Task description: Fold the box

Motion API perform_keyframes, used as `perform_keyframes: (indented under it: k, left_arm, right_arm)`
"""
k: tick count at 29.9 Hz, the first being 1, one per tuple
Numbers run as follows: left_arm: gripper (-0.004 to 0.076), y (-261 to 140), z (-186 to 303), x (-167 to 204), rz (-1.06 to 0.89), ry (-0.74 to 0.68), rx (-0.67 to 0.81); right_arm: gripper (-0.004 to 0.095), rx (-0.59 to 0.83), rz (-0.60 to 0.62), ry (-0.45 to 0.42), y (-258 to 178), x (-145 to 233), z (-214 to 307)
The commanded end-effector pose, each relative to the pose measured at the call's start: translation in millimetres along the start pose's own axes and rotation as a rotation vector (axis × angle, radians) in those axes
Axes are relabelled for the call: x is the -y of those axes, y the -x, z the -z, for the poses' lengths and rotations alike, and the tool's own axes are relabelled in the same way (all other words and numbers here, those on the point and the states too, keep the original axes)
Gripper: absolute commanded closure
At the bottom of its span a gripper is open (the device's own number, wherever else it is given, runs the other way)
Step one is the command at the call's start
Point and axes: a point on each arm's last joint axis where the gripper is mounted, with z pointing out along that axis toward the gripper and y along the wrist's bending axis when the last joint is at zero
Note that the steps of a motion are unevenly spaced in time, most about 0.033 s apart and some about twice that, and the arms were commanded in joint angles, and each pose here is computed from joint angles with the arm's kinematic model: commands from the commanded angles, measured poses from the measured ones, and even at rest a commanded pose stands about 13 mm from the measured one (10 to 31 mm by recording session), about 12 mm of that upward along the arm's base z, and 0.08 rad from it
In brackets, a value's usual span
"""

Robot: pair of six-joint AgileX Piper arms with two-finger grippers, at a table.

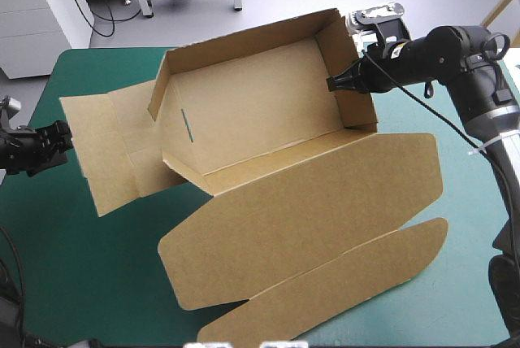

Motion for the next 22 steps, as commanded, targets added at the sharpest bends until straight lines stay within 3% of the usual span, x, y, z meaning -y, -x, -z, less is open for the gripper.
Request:
perform_keyframes:
  k: [1,10,22]
  left_arm:
    - [0.0126,2,8,35,-0.092,-0.176,0.025]
    - [0.0126,-16,-31,92,-0.319,-0.254,-0.129]
    - [0.0126,-28,-11,136,-0.409,-0.386,-0.046]
  right_arm:
    - [0.0927,0.200,-0.023,0.087,18,-13,29]
    - [0.0927,0.220,-0.016,0.069,20,-12,29]
    - [0.0927,0.213,-0.031,-0.047,19,-1,28]
